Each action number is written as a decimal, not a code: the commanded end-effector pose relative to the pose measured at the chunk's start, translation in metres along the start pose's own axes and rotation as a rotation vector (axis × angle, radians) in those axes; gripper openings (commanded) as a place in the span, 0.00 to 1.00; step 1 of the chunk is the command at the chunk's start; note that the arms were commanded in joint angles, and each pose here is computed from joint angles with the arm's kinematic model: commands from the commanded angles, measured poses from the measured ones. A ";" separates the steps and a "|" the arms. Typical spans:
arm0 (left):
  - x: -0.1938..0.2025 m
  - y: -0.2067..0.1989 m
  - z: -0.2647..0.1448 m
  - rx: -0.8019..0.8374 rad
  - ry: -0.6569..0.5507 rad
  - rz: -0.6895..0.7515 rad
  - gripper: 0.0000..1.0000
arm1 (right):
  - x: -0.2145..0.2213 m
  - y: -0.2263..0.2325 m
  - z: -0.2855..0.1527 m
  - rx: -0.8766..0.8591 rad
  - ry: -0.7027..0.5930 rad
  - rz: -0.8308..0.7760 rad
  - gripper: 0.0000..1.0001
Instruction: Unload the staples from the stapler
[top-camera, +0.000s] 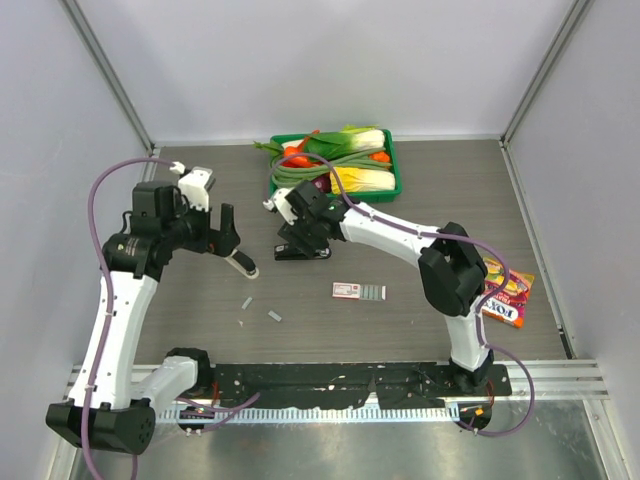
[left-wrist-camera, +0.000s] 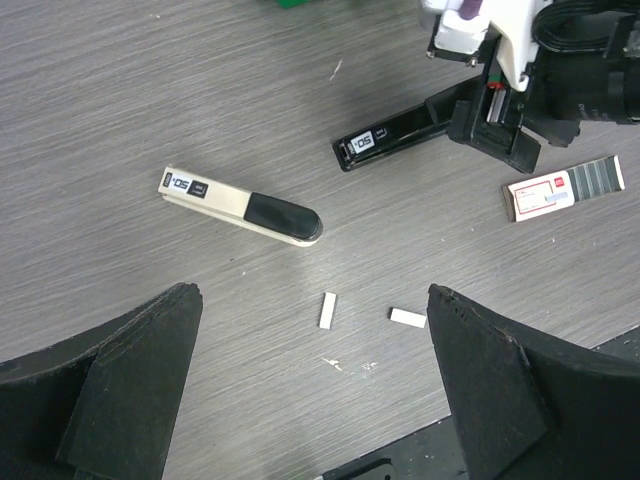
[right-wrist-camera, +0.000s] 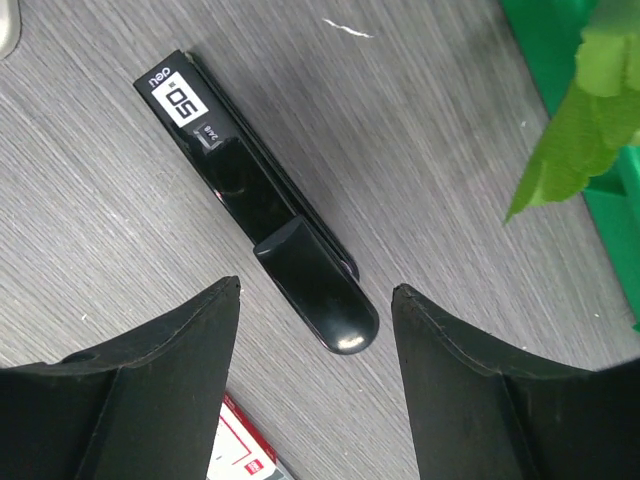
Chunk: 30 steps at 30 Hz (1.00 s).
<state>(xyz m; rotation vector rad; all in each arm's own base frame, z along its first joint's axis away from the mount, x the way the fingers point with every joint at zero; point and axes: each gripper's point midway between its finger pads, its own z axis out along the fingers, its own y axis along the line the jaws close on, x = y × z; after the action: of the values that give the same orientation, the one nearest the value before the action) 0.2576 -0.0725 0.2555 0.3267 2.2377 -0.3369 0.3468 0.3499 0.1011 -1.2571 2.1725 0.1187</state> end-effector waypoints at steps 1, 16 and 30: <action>0.001 -0.005 -0.001 0.035 -0.015 0.024 1.00 | -0.006 0.006 0.001 -0.062 -0.033 -0.007 0.67; 0.000 -0.013 0.002 0.091 -0.011 0.041 1.00 | 0.012 0.015 0.021 -0.149 0.003 -0.026 0.64; 0.008 -0.013 0.008 0.106 0.006 0.046 1.00 | 0.020 0.041 0.025 -0.253 0.009 0.025 0.48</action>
<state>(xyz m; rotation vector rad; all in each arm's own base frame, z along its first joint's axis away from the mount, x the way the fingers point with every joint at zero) 0.2506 -0.0843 0.2444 0.4156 2.2458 -0.4165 0.3313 0.3573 0.0646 -1.3653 2.2281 0.3310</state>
